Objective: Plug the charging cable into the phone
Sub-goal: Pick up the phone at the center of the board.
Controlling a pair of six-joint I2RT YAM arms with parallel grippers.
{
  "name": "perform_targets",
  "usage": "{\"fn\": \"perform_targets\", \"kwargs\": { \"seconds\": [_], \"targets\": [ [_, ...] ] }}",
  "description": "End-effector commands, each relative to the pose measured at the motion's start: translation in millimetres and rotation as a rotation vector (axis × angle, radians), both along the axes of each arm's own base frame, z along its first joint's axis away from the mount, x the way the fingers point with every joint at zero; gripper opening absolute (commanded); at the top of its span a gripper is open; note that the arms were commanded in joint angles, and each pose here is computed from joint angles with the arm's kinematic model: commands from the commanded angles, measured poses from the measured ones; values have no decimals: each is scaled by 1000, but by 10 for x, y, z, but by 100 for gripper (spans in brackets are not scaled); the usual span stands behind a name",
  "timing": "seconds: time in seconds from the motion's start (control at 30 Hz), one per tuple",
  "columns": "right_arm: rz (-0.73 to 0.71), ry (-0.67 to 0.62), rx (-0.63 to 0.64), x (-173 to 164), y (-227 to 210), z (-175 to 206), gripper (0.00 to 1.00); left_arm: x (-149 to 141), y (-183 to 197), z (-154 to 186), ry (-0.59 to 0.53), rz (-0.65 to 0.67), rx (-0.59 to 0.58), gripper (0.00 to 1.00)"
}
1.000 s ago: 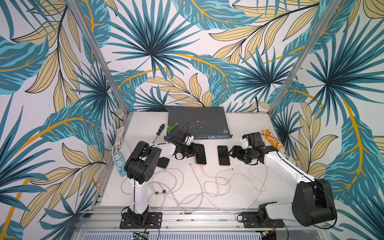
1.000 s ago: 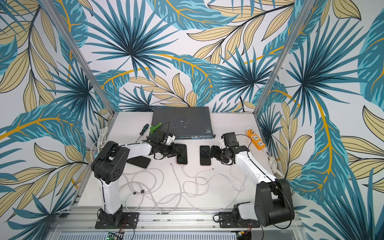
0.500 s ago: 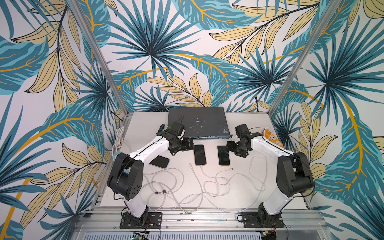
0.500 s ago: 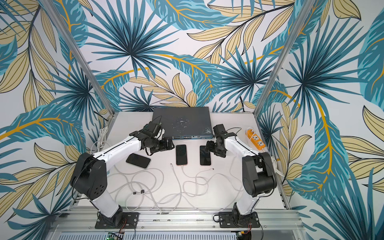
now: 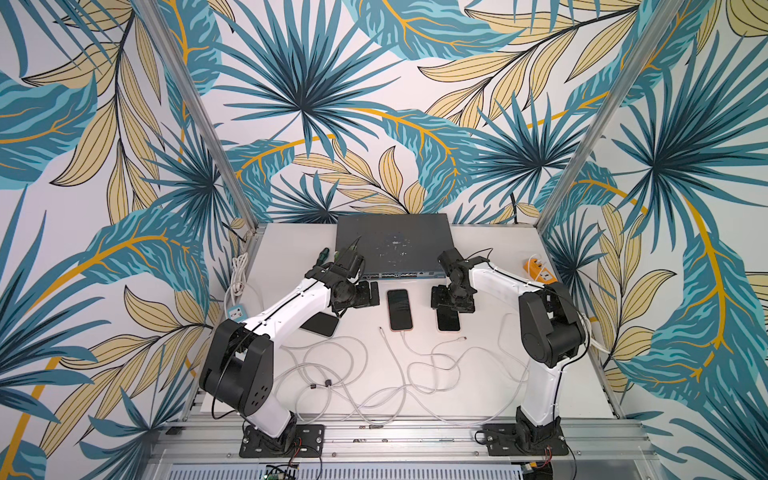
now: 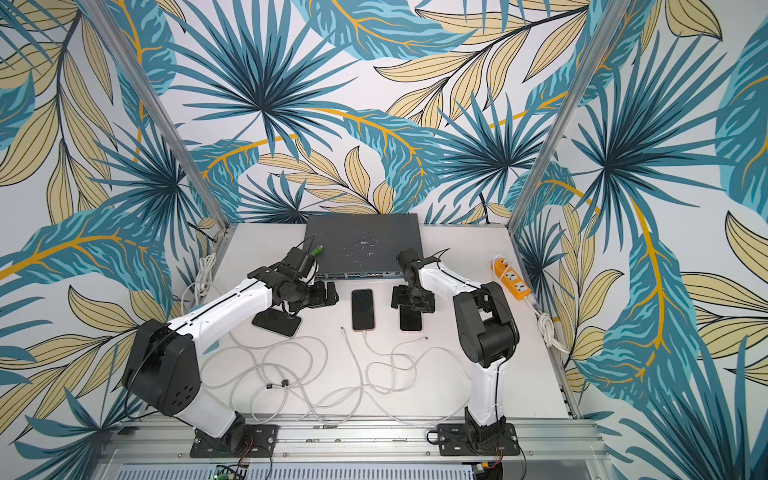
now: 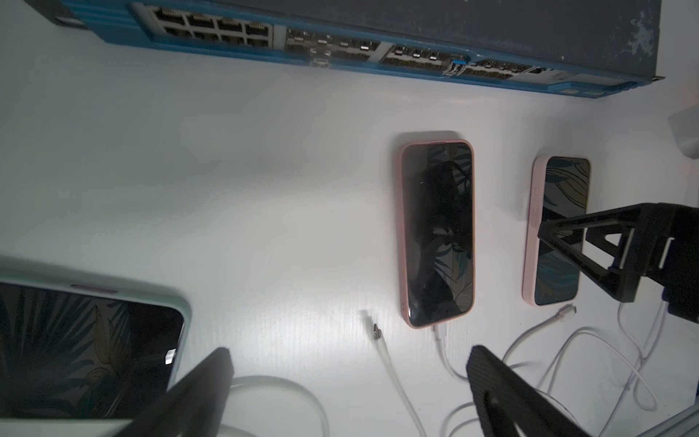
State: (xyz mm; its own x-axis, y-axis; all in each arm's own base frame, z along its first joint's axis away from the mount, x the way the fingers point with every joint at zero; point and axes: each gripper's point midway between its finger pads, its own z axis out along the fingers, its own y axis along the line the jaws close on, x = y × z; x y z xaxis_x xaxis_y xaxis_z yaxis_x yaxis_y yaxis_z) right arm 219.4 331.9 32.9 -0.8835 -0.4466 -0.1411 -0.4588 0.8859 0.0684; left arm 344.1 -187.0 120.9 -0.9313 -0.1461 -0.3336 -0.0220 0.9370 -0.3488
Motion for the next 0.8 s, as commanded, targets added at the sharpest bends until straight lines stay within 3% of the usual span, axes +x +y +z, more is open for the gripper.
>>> {"fn": "perform_targets", "kwargs": {
  "seconds": [0.0, 0.3, 0.6, 0.77],
  "targets": [
    [-15, 34, -104, -129, -216, -171, 90, -10, 18, -41, 1, -14, 15, 100],
    [-8, 86, -130, -356, -184, -345, 89, -13, -9, -77, 6, -26, 5, 100],
    [-10, 37, -171, -306, -206, -393, 67, -21, -20, -84, 7, -23, -8, 100],
    [40, -87, -30, -133, -2, -73, 64, -29, -233, 32, -16, -84, -128, 97]
  ]
}}
